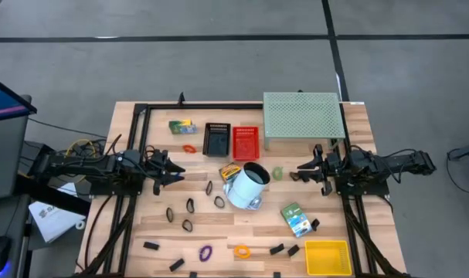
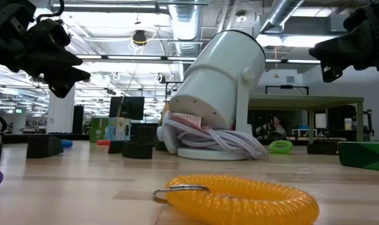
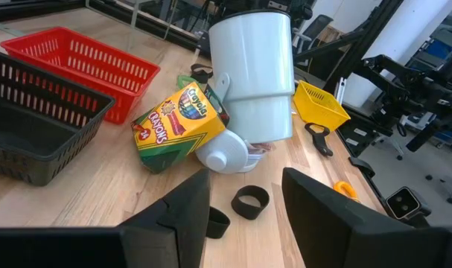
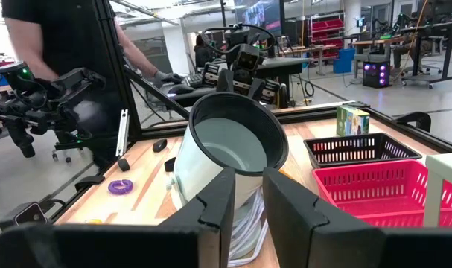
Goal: Pick & Place Office Desk Supplies
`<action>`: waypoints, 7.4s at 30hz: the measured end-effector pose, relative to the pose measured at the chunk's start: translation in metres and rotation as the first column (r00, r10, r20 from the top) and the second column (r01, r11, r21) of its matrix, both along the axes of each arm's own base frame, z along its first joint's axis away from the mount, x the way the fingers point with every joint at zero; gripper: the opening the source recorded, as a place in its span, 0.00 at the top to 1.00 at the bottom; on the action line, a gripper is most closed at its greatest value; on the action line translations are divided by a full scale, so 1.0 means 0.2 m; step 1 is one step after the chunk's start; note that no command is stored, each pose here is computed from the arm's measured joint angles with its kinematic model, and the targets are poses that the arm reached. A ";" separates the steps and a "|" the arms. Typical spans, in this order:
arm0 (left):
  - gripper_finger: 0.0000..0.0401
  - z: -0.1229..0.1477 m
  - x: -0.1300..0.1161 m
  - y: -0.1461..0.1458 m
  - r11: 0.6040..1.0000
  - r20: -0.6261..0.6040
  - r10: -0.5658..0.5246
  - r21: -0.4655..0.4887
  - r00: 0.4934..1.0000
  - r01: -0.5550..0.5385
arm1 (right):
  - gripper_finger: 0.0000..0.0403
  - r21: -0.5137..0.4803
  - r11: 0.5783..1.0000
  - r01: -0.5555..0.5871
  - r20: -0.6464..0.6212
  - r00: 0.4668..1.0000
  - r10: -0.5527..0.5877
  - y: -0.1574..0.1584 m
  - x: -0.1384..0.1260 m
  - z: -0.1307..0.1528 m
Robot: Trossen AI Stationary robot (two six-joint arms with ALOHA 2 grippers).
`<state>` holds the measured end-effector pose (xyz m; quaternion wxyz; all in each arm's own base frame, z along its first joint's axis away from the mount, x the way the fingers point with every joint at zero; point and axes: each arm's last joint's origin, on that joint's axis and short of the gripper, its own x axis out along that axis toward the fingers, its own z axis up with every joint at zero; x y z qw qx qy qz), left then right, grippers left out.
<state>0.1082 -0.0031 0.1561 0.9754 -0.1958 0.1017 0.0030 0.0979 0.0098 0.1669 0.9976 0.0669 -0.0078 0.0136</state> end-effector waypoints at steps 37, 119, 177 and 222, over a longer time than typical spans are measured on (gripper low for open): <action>0.59 0.10 0.01 0.01 0.921 0.184 0.115 -0.387 0.976 -0.036 | 0.83 0.000 1.000 0.000 0.000 1.000 0.000 0.00 0.00 0.00; 0.33 0.43 0.71 0.34 0.949 -0.936 0.022 0.130 0.351 0.288 | 0.38 0.409 0.887 0.212 0.113 0.953 -0.280 0.00 0.13 1.46; 0.33 0.60 0.42 0.93 0.899 -0.882 0.224 0.352 0.415 0.263 | 0.38 0.385 0.915 0.122 0.293 0.924 -0.246 0.02 0.10 1.55; 0.58 0.14 0.54 1.26 0.949 -0.968 0.082 0.148 0.236 0.277 | 0.38 0.352 0.923 0.153 0.265 0.930 -0.255 0.01 0.06 1.54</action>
